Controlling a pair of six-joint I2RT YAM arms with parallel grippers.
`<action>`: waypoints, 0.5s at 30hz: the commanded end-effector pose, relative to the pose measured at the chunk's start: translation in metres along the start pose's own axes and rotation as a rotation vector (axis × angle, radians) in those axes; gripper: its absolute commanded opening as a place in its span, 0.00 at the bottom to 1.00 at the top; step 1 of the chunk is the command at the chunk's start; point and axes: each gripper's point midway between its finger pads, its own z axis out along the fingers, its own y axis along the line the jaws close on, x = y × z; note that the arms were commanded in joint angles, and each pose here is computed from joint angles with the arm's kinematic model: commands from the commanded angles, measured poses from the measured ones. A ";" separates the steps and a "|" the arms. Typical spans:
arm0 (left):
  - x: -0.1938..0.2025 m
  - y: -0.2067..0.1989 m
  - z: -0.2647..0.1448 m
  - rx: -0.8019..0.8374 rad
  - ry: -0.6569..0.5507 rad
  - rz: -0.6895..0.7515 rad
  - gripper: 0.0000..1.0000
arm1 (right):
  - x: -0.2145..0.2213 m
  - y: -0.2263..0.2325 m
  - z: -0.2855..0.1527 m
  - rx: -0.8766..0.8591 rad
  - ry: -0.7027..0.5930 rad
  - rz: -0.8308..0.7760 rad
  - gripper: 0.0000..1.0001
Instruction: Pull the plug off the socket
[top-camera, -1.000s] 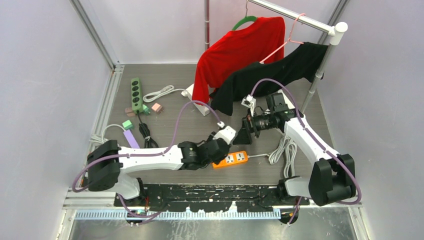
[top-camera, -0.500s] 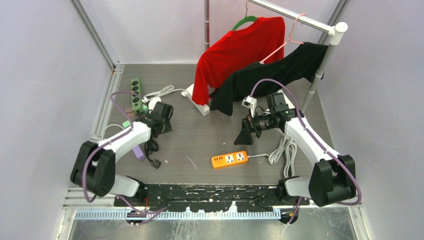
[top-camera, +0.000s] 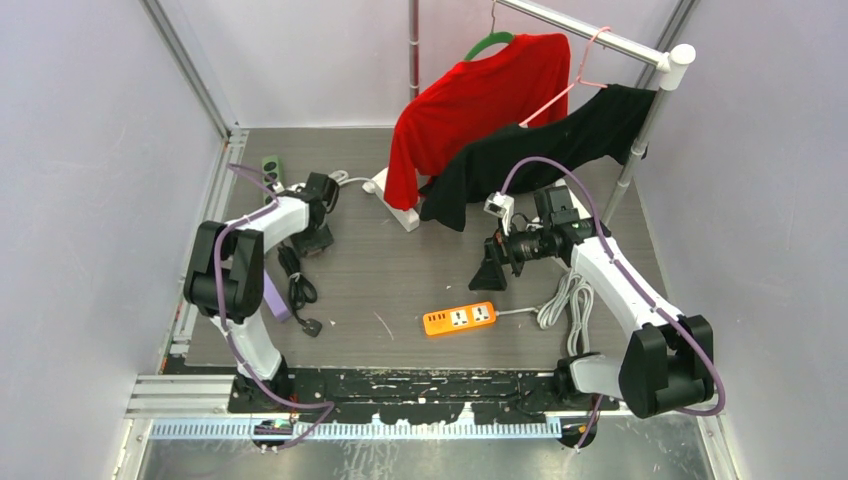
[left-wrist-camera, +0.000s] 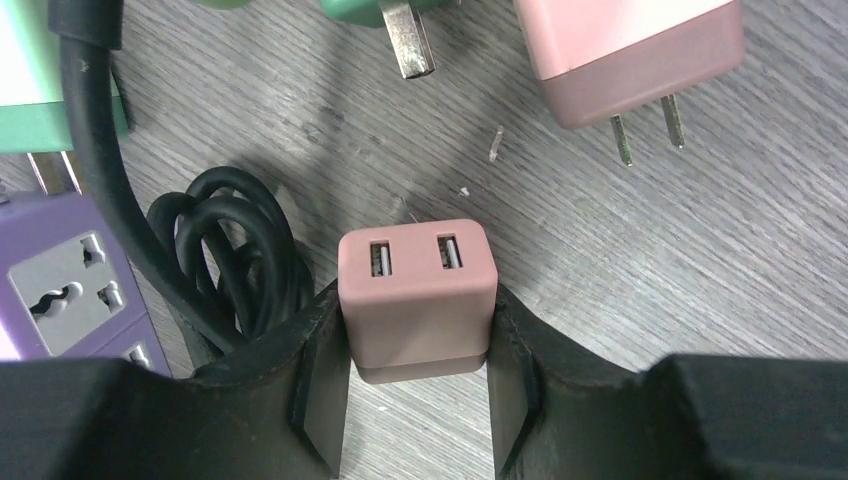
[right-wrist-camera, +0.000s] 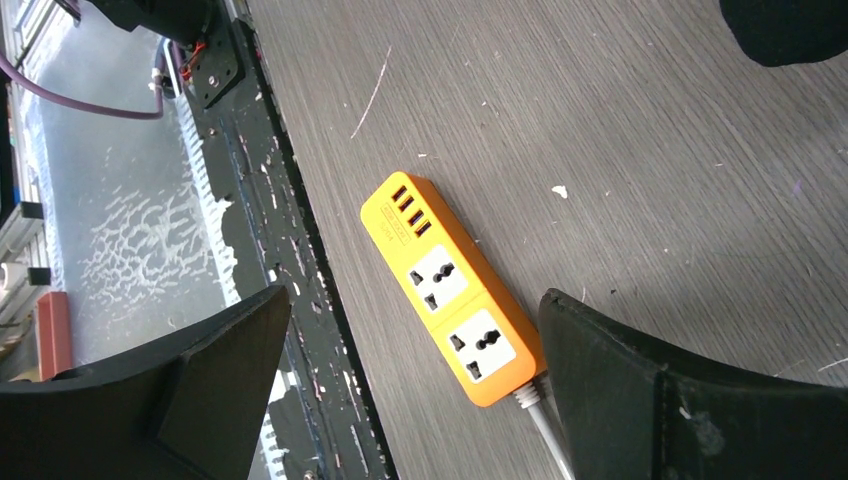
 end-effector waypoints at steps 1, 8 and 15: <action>-0.002 0.004 -0.009 0.016 0.013 0.017 0.38 | -0.013 0.008 -0.006 -0.012 -0.034 -0.059 1.00; -0.008 0.012 -0.028 0.056 -0.033 0.025 0.91 | -0.013 0.011 -0.006 -0.024 -0.035 -0.066 0.99; -0.001 -0.033 -0.095 0.535 -0.108 0.069 0.96 | -0.011 0.014 -0.009 -0.033 -0.028 -0.111 1.00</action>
